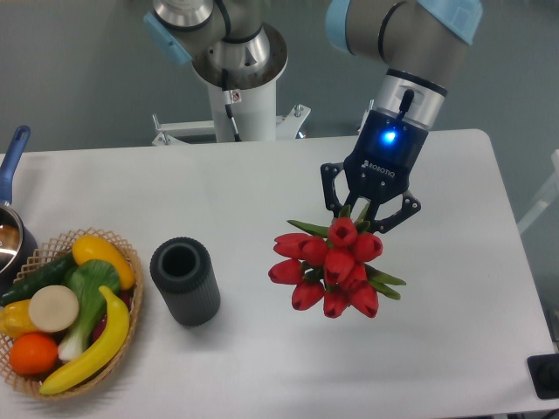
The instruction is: Insert the flowers into the vase
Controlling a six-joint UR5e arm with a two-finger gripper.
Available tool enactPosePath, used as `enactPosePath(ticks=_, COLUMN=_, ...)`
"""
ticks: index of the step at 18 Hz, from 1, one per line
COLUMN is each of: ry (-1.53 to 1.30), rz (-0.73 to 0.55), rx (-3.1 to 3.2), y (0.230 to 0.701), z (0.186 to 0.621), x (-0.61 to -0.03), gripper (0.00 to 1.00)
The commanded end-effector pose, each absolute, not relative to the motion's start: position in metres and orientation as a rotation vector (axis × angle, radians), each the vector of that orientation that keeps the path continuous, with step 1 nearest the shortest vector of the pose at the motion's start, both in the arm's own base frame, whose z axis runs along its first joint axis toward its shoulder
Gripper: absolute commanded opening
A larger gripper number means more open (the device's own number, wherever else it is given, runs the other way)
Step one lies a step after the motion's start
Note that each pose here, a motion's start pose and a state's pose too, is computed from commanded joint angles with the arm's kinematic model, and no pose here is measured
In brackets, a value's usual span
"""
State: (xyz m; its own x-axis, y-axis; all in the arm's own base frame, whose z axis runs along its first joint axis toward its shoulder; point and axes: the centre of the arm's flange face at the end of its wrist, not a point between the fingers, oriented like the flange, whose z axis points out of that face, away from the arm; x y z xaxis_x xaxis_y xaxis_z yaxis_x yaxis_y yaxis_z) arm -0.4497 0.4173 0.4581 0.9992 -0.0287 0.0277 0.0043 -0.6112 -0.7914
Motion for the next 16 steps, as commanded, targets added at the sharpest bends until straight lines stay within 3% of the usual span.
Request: enactPosePath(ticks=16, ry=0.019, rz=-0.058, rx=-2.229, y=0.4196, z=0.4529, x=-0.4457, gripper=0.26)
